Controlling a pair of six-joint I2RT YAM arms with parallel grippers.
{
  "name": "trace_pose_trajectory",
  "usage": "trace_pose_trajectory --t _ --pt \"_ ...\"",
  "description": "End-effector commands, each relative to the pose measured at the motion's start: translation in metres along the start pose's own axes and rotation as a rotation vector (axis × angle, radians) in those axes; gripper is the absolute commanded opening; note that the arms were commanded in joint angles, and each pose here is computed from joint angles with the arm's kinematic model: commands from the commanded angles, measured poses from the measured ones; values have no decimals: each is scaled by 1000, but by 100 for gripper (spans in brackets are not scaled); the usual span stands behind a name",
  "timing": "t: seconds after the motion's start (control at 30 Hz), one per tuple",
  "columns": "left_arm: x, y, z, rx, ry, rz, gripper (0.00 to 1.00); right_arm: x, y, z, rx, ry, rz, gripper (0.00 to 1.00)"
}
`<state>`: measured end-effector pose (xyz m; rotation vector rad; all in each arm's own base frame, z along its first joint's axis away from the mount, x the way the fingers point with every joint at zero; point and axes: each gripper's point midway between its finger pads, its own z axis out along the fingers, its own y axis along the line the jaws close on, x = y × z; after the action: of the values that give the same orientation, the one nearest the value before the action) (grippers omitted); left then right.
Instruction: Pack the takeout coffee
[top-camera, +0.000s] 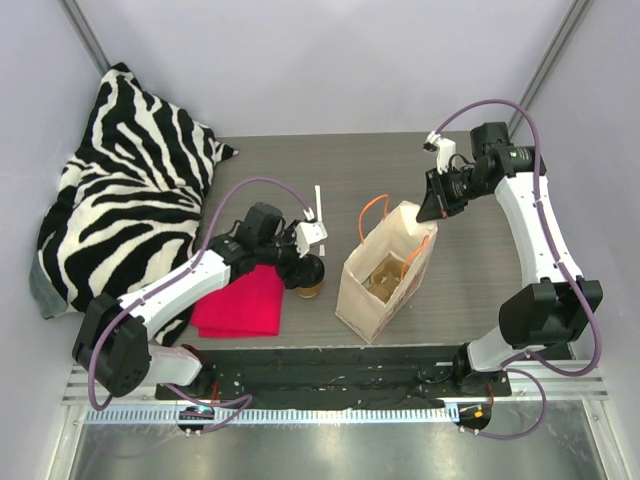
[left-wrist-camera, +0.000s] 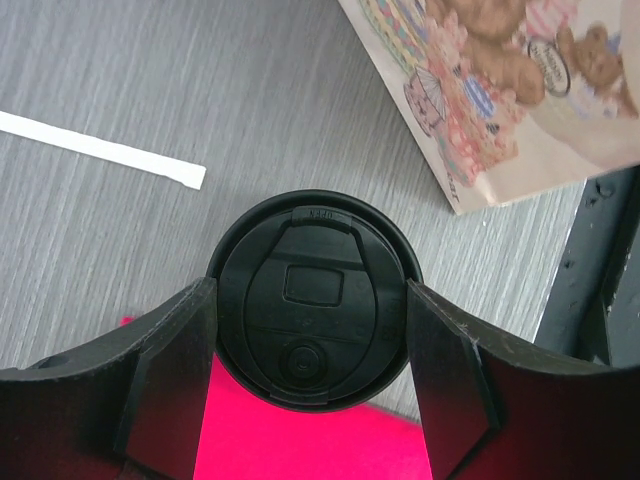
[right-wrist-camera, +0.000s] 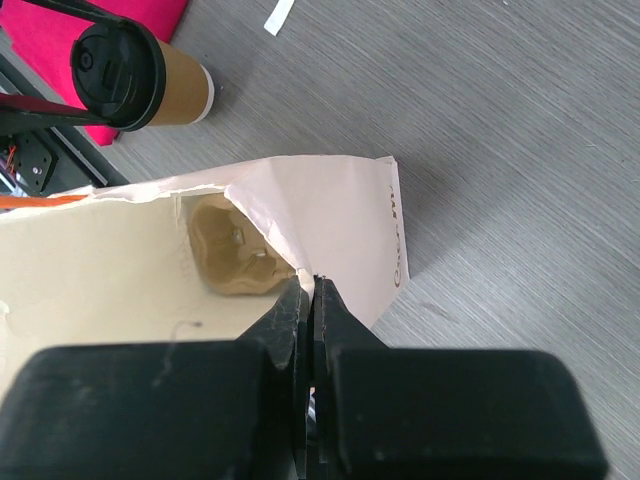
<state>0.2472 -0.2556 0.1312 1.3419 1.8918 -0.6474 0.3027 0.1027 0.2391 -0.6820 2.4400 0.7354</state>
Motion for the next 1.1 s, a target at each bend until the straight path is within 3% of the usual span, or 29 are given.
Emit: trace_pose_trajectory --t 0.0,0.2,0.37,0.8,1.07 --pt "-11 3 -6 10 10 76 75 -16 1 -5 10 -37 -31 1" --pt "3 4 -10 48 142 87 88 -15 2 -7 11 -31 -31 1" --pt "-10 9 -18 71 204 98 96 -15 2 -8 12 -30 -34 1" --pt "-8 12 -26 -20 499 103 98 -6 5 -18 47 -20 -65 1" --pt "-2 8 -17 -36 600 112 98 -3 8 -19 44 -16 -68 1"
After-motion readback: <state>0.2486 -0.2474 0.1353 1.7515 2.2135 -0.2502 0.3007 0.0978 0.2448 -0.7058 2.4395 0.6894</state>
